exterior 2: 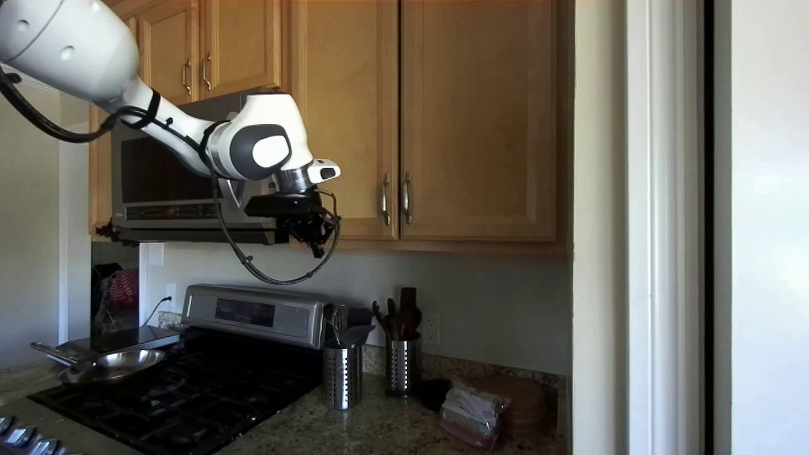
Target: Put the paper on the counter on the bottom shelf of the open cabinet and then close the cabinet door
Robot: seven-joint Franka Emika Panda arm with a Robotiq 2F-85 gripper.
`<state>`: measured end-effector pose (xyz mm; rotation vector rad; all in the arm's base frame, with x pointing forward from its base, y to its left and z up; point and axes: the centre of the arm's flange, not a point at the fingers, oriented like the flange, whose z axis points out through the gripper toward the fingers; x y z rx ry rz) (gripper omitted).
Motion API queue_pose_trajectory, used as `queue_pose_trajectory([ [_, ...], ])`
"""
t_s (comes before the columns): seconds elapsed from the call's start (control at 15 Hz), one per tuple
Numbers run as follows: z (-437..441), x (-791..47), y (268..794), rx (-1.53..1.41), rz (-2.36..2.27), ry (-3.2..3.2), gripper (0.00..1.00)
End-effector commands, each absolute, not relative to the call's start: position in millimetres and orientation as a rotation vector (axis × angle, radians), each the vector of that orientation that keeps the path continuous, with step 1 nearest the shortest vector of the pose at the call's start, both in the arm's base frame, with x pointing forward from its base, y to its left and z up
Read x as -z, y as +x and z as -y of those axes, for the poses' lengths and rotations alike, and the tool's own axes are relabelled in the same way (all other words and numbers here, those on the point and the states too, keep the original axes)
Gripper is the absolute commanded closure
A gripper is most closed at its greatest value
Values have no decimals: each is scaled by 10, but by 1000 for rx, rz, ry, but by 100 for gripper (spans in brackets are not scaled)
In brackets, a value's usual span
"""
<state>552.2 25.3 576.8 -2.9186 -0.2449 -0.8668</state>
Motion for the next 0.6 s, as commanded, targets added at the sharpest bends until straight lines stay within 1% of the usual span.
queue_pose_trajectory([
  [0.0,-187,-5713,4979,608,327,-2928,89],
  [0.07,-171,-5682,4892,540,336,-2946,86],
  [0.13,-148,-5643,4801,473,348,-2960,65],
  [0.27,-116,-5558,4643,355,370,-2973,54],
  [0.33,-104,-5513,4577,304,377,-2972,47],
  [0.53,-96,-5425,4434,206,375,-2965,28],
])
